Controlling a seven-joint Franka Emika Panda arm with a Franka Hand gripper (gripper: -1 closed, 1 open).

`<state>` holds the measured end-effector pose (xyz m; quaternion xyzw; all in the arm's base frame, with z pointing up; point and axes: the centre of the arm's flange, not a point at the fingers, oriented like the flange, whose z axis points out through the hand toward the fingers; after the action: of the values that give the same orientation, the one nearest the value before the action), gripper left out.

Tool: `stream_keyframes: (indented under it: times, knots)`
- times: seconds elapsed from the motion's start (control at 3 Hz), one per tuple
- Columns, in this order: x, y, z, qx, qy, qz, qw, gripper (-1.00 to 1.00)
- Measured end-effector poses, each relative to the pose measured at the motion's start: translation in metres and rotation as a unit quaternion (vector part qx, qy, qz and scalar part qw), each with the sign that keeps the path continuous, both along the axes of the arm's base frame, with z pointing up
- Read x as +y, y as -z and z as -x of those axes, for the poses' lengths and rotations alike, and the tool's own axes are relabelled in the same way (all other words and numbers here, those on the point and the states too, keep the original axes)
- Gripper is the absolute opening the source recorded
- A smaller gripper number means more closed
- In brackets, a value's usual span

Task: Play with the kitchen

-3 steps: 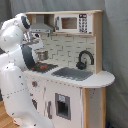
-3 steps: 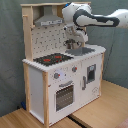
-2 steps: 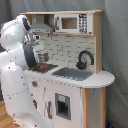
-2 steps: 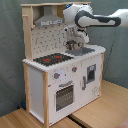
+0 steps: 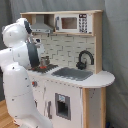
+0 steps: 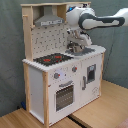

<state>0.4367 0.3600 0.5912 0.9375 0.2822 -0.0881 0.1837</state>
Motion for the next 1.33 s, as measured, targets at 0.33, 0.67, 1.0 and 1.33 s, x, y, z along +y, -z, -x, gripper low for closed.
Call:
stream_keyframes:
  times: [0.33,0.67,1.0,1.33]
  knots:
    - [-0.007,0.008,0.006,-0.003,0.002,0.000,1.0000,-1.00]
    - [-0.014,0.015,0.013,-0.006,0.005,0.001,1.0000,-1.00]
    - [-0.022,0.022,0.020,-0.011,0.008,0.001,0.9999,-1.00]
    - [-0.030,0.027,0.028,-0.016,0.011,0.001,0.9998,-1.00]
